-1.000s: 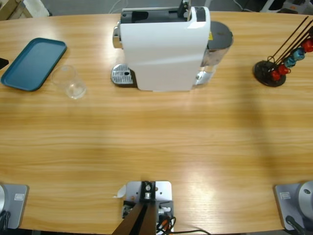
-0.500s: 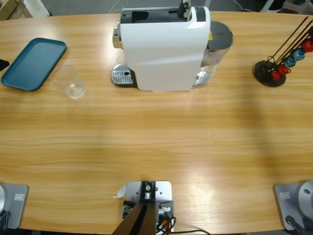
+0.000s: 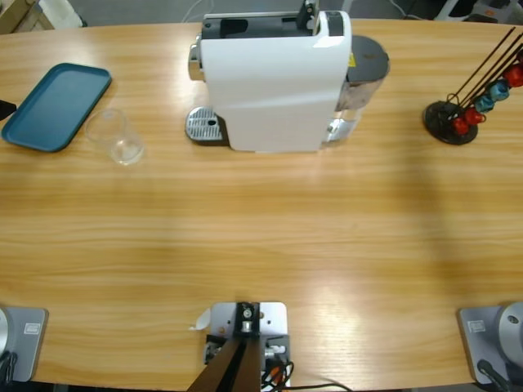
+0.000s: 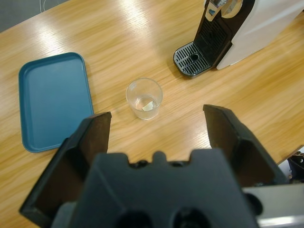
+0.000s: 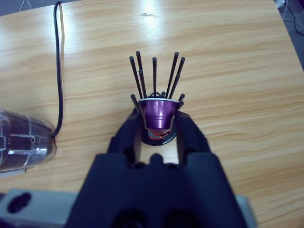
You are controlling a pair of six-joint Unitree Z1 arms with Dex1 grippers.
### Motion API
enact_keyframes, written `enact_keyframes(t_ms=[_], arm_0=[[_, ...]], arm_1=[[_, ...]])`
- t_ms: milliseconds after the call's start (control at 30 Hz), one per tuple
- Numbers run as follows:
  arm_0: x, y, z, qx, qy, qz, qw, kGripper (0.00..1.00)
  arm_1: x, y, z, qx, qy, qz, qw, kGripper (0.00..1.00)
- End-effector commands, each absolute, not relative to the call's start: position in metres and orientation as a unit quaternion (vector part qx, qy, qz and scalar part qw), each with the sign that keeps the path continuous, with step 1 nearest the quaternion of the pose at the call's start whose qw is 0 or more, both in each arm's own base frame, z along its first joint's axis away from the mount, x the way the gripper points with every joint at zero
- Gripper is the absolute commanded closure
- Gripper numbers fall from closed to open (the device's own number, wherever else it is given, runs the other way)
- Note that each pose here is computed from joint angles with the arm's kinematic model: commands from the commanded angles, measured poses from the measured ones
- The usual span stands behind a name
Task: Pour coffee
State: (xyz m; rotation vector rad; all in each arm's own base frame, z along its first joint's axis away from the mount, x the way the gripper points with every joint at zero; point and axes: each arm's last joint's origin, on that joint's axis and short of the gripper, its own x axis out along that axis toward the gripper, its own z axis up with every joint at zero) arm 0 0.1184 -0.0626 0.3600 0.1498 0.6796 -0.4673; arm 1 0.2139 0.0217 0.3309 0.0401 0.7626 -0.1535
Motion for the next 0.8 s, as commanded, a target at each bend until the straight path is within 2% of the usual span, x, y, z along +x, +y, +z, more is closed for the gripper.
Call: enact_keyframes(t_ms=[33, 267, 300, 333, 367, 467, 567, 800], arm_0=[[0.112, -0.060, 0.350, 0.087, 0.342, -0.226, 0.908, 0.170], [0.111, -0.060, 0.351, 0.087, 0.341, -0.227, 0.908, 0.170], [0.111, -0.060, 0.351, 0.087, 0.341, -0.227, 0.908, 0.170], [0.111, -0.059, 0.351, 0.087, 0.340, -0.227, 0.908, 0.170], [0.111, -0.060, 0.351, 0.087, 0.340, -0.227, 0.909, 0.170], [0.111, -0.060, 0.351, 0.087, 0.340, -0.227, 0.908, 0.170], [0.111, -0.060, 0.351, 0.087, 0.341, -0.227, 0.908, 0.170], [0.112, -0.060, 0.351, 0.087, 0.340, -0.227, 0.908, 0.170]], arm_1=[[0.224, 0.019, 0.320, 0.012, 0.388, -0.087, 0.918, 1.000], [0.224, 0.019, 0.319, 0.012, 0.389, -0.088, 0.917, 0.999], [0.223, 0.019, 0.319, 0.011, 0.388, -0.089, 0.917, 0.853], [0.223, 0.019, 0.319, 0.012, 0.388, -0.090, 0.917, 0.532], [0.223, 0.019, 0.319, 0.013, 0.388, -0.089, 0.917, 0.393], [0.221, 0.019, 0.321, 0.014, 0.385, -0.088, 0.919, 0.178], [0.214, 0.018, 0.327, 0.015, 0.373, -0.087, 0.924, 0.147], [0.212, 0.018, 0.327, 0.015, 0.373, -0.087, 0.924, 0.147]])
